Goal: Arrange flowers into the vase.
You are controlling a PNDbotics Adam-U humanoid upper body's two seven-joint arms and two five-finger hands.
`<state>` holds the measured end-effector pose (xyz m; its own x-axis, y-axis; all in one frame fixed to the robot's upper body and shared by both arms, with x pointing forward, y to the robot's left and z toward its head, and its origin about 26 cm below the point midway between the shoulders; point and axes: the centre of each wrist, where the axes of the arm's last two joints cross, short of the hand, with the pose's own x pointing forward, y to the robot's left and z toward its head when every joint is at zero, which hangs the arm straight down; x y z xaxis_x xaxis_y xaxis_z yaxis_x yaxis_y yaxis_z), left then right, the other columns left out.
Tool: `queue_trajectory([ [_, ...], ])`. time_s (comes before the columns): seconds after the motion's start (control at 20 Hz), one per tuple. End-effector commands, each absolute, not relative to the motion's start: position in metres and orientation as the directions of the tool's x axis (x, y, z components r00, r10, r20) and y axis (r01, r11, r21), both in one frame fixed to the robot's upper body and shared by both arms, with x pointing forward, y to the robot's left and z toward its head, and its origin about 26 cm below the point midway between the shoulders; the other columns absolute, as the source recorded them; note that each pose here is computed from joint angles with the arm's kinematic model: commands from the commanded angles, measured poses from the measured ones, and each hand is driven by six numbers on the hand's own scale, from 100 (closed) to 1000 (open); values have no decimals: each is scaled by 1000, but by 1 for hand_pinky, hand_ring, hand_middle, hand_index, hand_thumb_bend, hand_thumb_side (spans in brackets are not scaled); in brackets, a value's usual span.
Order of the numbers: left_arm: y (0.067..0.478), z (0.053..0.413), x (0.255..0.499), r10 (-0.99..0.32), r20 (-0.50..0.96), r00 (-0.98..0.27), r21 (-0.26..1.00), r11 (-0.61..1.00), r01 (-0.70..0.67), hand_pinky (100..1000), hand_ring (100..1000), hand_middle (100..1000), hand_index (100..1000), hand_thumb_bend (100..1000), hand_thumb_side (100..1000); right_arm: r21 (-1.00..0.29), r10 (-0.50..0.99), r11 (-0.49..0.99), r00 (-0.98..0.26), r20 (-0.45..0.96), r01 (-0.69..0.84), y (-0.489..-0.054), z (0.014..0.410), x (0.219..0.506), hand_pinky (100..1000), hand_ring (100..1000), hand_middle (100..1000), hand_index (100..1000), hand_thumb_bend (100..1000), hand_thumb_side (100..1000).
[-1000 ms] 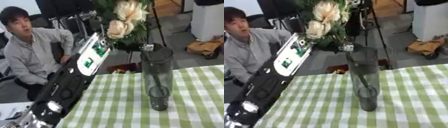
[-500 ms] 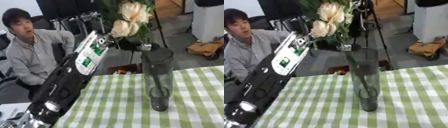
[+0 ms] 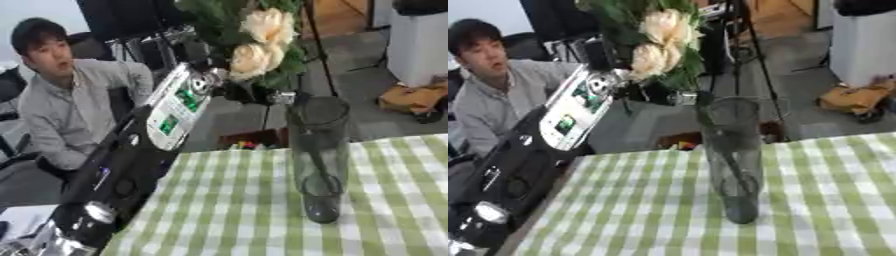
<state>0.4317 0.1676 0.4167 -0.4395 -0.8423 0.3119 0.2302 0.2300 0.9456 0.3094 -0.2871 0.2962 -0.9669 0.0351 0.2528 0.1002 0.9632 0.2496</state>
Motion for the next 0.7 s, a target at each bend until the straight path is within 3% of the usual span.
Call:
queue_trajectory([
  [0.05, 179, 432, 424, -855, 288, -431, 954, 219, 205, 867, 988, 1000, 1000, 591, 839, 239, 46, 966, -972, 229, 101, -285, 301, 306, 736, 809, 807, 826, 100, 1000],
  [0.7, 193, 426, 426, -860, 310, -406, 935, 199, 293, 871, 988, 1000, 1000, 583, 833, 243, 51, 964, -971, 235, 110, -287, 299, 306, 735, 809, 808, 825, 100, 1000],
])
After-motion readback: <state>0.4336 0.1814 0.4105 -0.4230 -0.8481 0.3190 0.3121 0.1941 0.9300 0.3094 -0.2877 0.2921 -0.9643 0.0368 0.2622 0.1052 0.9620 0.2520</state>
